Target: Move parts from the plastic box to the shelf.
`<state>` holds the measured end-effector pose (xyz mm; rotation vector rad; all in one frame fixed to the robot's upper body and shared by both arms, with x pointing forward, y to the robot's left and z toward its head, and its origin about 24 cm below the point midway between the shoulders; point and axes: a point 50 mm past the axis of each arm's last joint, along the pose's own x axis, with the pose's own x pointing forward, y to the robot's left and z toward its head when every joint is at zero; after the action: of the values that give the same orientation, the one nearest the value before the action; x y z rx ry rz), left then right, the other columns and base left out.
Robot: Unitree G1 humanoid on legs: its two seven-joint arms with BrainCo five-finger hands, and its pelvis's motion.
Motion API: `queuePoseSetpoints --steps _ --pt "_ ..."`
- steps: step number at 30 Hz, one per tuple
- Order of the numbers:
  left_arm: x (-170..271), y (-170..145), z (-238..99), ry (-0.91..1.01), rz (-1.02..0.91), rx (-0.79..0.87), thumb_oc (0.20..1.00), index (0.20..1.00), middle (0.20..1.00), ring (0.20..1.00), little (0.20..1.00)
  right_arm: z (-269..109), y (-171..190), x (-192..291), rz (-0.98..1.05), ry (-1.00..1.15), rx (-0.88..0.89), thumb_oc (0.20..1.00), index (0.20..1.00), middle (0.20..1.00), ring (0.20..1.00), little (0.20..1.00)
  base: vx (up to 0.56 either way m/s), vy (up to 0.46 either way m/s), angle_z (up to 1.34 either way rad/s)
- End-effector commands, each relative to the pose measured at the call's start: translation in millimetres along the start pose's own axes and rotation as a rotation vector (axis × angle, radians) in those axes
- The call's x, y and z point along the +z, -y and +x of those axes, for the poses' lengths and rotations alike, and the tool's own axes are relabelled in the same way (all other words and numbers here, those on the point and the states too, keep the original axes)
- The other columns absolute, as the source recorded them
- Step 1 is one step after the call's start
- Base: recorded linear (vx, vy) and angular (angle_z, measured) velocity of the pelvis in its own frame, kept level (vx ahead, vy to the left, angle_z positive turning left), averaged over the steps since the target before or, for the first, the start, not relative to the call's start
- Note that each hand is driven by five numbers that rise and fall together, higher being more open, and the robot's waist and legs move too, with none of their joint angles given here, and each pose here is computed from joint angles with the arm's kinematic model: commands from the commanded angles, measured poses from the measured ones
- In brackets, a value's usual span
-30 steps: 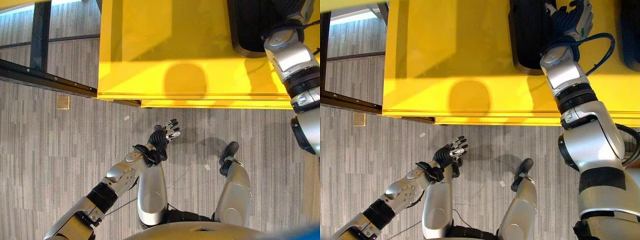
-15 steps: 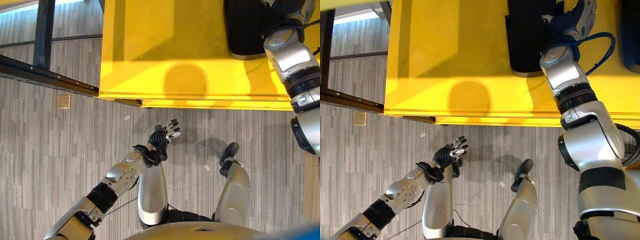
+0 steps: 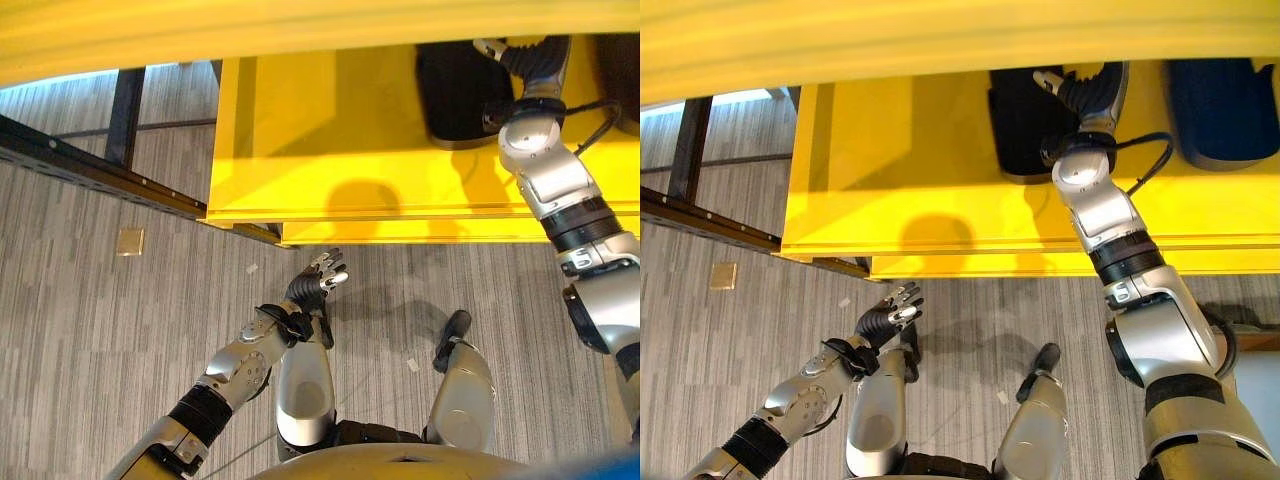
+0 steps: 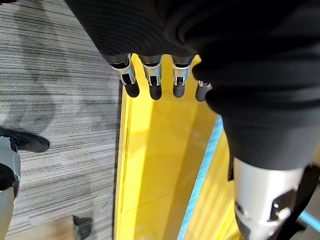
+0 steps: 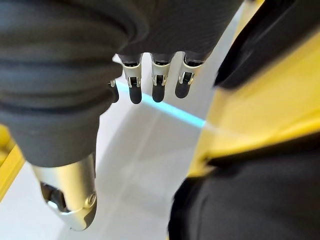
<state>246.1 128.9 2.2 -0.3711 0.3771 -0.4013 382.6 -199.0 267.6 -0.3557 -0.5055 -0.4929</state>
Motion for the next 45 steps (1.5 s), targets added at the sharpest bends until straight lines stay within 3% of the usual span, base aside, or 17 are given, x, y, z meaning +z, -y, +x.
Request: queuePoseSetpoints --steps 1,7,10,16,20,33,39,45 --pt "0.5 14.1 -0.2 0.056 -0.009 -0.066 1.000 1.000 1.000 1.000 1.000 5.3 14.2 32.0 0.154 0.123 0.003 1.000 1.000 1.000 1.000 1.000 0.03 -0.005 -0.09" --pt "-10.2 6.2 -8.9 0.069 -0.043 -0.010 1.000 1.000 1.000 1.000 1.000 -33.3 13.3 -13.7 0.193 -0.022 0.122 1.000 1.000 1.000 1.000 1.000 0.06 0.024 -0.10" --pt "-18.4 1.1 -14.5 0.085 -0.067 0.037 1.000 1.000 1.000 1.000 1.000 -78.1 9.7 -49.3 0.216 -0.132 0.192 1.000 1.000 1.000 1.000 1.000 0.08 0.046 -0.12" --pt "-35.6 -4.8 -28.7 0.082 -0.121 0.102 1.000 1.000 1.000 1.000 1.000 -155.0 31.5 -88.7 0.105 -0.183 0.300 1.000 1.000 1.000 1.000 1.000 0.12 0.084 -0.17" --pt "-45.9 -6.8 -41.5 0.029 -0.101 0.055 1.000 1.000 1.000 1.000 1.000 -181.0 42.6 -109.2 0.039 -0.293 0.370 1.000 1.000 1.000 1.000 1.000 0.10 0.130 -0.11" --pt "-34.6 -11.8 -50.2 -0.064 0.030 -0.097 1.000 1.000 1.000 1.000 1.000 -230.1 73.0 -162.3 -0.119 -0.596 0.355 1.000 1.000 1.000 1.000 1.000 0.00 0.118 -0.12" --pt "-40.7 -5.5 -33.4 -0.148 0.090 -0.177 1.000 1.000 1.000 1.000 1.000 -224.4 75.4 -176.4 -0.128 -0.657 0.235 1.000 1.000 1.000 1.000 1.000 -0.12 0.147 -0.26" --pt "-44.7 -5.9 -31.6 -0.124 0.059 -0.093 1.000 1.000 1.000 1.000 1.000 -232.6 68.6 -183.7 -0.062 -0.731 0.185 1.000 1.000 1.000 1.000 1.000 -0.06 0.023 -0.41"
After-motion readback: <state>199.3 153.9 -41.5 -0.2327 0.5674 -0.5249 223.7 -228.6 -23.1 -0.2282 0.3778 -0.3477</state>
